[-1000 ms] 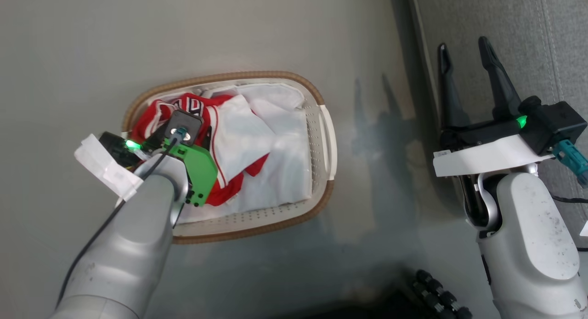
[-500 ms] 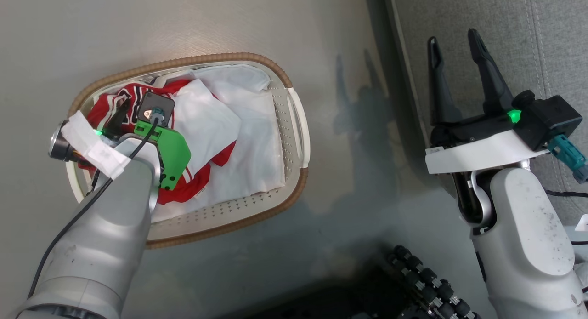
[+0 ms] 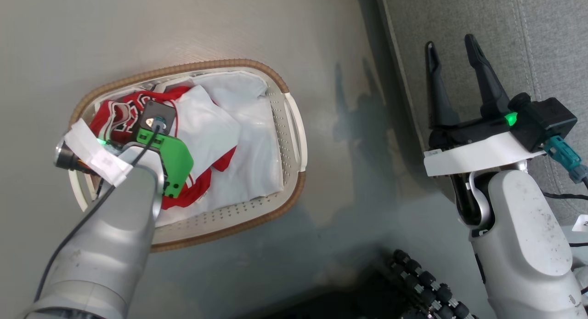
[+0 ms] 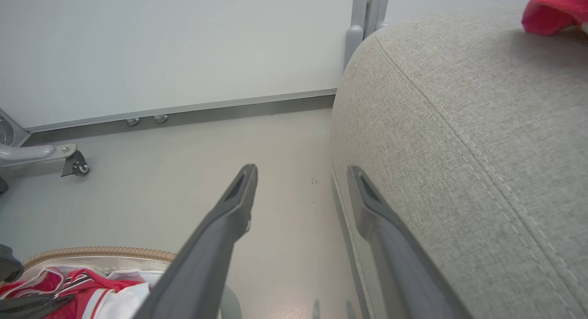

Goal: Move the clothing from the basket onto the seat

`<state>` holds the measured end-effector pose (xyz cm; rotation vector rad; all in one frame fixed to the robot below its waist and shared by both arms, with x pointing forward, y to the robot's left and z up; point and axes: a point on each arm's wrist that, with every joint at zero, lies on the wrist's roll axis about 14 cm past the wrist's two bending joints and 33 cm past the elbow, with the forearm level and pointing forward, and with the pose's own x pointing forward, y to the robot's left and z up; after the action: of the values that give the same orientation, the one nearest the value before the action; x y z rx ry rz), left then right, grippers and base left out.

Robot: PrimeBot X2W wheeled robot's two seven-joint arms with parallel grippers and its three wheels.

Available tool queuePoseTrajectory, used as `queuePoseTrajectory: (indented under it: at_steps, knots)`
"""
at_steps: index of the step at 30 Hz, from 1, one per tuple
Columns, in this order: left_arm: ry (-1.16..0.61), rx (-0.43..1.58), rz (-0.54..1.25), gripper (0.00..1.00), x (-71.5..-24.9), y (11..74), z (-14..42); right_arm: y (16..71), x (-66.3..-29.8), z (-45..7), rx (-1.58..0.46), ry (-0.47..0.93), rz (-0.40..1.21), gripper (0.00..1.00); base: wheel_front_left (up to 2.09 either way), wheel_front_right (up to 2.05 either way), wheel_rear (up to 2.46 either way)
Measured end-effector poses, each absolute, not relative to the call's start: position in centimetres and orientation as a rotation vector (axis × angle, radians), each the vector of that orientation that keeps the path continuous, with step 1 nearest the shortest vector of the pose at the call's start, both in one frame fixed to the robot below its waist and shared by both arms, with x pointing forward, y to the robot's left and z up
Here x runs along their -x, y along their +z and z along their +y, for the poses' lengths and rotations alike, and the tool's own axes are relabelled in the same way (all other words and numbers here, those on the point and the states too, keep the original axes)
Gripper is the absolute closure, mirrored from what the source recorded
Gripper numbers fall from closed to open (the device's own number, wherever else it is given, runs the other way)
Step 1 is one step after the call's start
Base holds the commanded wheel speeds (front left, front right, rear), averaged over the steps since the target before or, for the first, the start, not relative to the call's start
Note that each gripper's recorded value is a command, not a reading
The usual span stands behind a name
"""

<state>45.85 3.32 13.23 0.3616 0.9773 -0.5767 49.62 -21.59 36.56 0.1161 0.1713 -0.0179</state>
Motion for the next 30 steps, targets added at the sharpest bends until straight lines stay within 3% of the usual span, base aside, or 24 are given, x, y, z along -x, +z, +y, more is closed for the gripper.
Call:
queuePoseTrajectory:
  at_steps: [13,30]
  knots:
    - [-0.63,-0.145,0.712,1.0,-47.4,22.0,-0.2,39.1,-48.2,-20.5,-0.07,0.012,0.148,0.0,0.0,0.0,0.0]
    - [-0.742,-0.184,0.172,1.0,-50.1,44.7,-3.1,44.5,-42.7,-16.3,-0.087,0.114,0.085,0.0,0.0,0.0,0.0]
